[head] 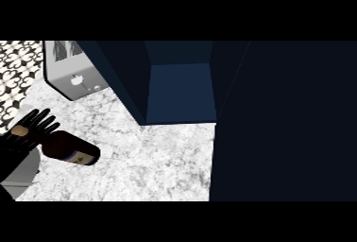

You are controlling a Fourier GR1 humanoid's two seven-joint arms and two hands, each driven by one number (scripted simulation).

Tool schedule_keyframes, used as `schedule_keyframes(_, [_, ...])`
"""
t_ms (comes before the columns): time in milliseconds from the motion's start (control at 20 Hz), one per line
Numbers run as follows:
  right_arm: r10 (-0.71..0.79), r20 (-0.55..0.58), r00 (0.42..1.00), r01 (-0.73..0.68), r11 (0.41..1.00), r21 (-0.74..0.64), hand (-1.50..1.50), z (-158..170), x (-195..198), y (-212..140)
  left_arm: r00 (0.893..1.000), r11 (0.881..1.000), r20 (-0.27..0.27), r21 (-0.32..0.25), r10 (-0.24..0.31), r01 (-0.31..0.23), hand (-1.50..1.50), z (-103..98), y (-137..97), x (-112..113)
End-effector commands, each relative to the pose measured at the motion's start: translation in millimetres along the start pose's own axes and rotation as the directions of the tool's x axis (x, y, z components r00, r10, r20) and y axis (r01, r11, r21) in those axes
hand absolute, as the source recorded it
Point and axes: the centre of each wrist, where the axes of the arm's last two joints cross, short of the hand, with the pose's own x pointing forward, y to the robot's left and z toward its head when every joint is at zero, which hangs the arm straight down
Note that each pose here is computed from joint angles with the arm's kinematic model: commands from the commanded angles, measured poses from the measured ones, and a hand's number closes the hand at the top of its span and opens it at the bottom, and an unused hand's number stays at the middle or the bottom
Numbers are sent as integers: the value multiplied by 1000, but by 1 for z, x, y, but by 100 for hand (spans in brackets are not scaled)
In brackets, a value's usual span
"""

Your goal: Pick up the wine, place it into the cabinet and close the cabinet

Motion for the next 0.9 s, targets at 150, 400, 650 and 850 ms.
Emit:
schedule_keyframes(150, [-39, 31, 999, 38, 999, 17, -150, 29, 15, 3, 998, 997, -8, -38, 65, -65, -150, -31, 17, -34])
schedule_keyframes(400, [-13, 27, 1000, 13, 1000, -12, -150, 19, 16, -2, 997, 995, -18, -49, 81, -82, -150, -31, 0, -70])
schedule_keyframes(650, [-12, 38, 999, 12, 1000, -8, -150, 19, 14, -3, 995, 995, -36, -28, 94, -95, -150, -20, 31, -65])
schedule_keyframes(850, [-4, 42, 999, 4, 1000, 13, -150, 15, 16, -7, 993, 992, -37, -41, 114, -116, -150, -27, 18, -83])
